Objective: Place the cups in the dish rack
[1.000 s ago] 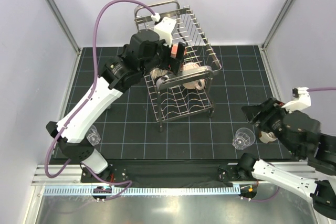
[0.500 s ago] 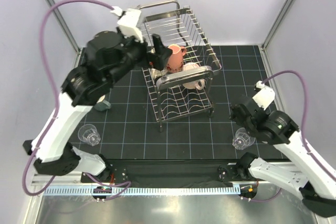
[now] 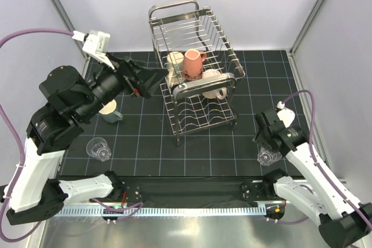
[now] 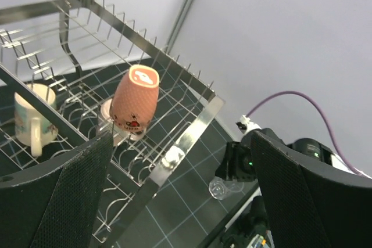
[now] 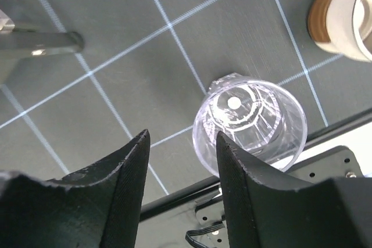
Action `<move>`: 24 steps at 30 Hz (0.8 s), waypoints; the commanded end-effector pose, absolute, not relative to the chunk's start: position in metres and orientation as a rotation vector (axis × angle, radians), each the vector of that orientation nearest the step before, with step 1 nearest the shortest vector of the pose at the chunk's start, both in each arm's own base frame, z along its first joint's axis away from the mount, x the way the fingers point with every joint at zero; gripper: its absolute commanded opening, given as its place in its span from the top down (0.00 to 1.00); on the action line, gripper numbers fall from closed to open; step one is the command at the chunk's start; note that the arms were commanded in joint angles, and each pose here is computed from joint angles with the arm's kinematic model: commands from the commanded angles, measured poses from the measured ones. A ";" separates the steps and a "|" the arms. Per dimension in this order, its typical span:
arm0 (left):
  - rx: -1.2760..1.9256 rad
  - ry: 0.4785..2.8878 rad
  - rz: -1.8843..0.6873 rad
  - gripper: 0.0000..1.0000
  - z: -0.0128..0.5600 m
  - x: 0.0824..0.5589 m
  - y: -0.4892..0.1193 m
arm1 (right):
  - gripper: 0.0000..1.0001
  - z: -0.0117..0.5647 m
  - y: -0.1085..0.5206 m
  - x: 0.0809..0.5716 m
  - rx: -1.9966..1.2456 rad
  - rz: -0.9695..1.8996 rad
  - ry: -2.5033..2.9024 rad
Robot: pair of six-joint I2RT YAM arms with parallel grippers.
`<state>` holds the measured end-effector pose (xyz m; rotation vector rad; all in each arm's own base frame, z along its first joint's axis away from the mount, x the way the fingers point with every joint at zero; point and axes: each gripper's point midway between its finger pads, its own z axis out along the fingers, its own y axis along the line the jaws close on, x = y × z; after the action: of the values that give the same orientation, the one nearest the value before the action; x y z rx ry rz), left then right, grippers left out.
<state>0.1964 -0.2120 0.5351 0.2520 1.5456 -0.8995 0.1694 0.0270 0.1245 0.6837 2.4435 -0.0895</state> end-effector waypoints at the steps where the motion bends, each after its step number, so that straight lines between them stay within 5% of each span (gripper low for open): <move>1: 0.238 1.510 -0.987 0.04 0.540 0.187 -0.215 | 0.50 0.109 0.025 0.174 0.778 -0.141 2.445; 17: 0.221 1.464 -1.040 0.05 0.550 0.169 -0.201 | 0.66 0.083 0.016 0.169 0.997 -0.203 2.378; 24: 0.196 1.440 -1.036 0.05 0.555 0.163 -0.189 | 0.96 0.088 0.006 0.170 1.012 -0.259 2.331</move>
<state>0.1689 -0.1953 0.5390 0.2106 1.5025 -1.0103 0.1627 0.0165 0.0790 0.9714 2.4246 -0.2286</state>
